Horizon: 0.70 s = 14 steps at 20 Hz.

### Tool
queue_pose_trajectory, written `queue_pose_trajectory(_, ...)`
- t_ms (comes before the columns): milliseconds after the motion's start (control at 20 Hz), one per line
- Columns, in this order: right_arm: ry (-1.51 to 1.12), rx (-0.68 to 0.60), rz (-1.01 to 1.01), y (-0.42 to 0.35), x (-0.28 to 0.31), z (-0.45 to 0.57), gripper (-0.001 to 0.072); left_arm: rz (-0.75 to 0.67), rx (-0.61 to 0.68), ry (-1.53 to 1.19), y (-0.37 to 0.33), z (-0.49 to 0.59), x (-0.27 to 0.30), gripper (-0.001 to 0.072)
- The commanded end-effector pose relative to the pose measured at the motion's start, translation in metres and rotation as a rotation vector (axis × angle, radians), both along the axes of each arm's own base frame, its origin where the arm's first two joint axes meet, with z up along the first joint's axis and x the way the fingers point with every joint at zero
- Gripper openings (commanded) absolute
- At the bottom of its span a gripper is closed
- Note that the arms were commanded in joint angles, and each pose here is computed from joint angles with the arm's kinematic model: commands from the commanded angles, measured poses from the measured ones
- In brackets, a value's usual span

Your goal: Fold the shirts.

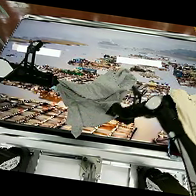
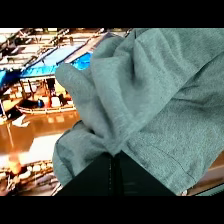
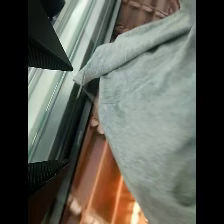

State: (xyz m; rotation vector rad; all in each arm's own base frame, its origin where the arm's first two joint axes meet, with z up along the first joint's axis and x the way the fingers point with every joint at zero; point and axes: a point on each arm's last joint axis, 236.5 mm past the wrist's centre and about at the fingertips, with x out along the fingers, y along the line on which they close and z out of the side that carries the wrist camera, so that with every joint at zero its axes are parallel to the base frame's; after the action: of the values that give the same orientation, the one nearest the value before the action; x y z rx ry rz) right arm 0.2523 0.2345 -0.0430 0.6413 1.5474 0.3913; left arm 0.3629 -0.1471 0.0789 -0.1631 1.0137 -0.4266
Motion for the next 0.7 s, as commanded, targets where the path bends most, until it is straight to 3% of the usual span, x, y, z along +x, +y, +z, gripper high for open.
queue_pose_trajectory(0, 0.051, -0.032, -0.133, 0.028, -0.036, -0.044, 0.0677, -0.008, 0.005, -0.011, 0.0, 0.002, 0.001, 0.0033)
queue_pose_trajectory(200, 0.082, -0.059, -0.212, 0.053, -0.042, -0.075, 0.0677, -0.017, 0.01, -0.016, 0.0, 0.002, 0.001, 0.0033)
queue_pose_trajectory(450, -0.02, 0.022, -0.423, 0.065, 0.003, -0.069, 0.0635, -0.016, 0.009, -0.016, 0.0, 0.002, 0.001, 0.0033)
queue_pose_trajectory(650, 0.043, 0.007, -0.456, 0.065, -0.003, -0.083, 0.0628, -0.016, 0.009, -0.016, 0.0, 0.002, 0.001, 0.0033)
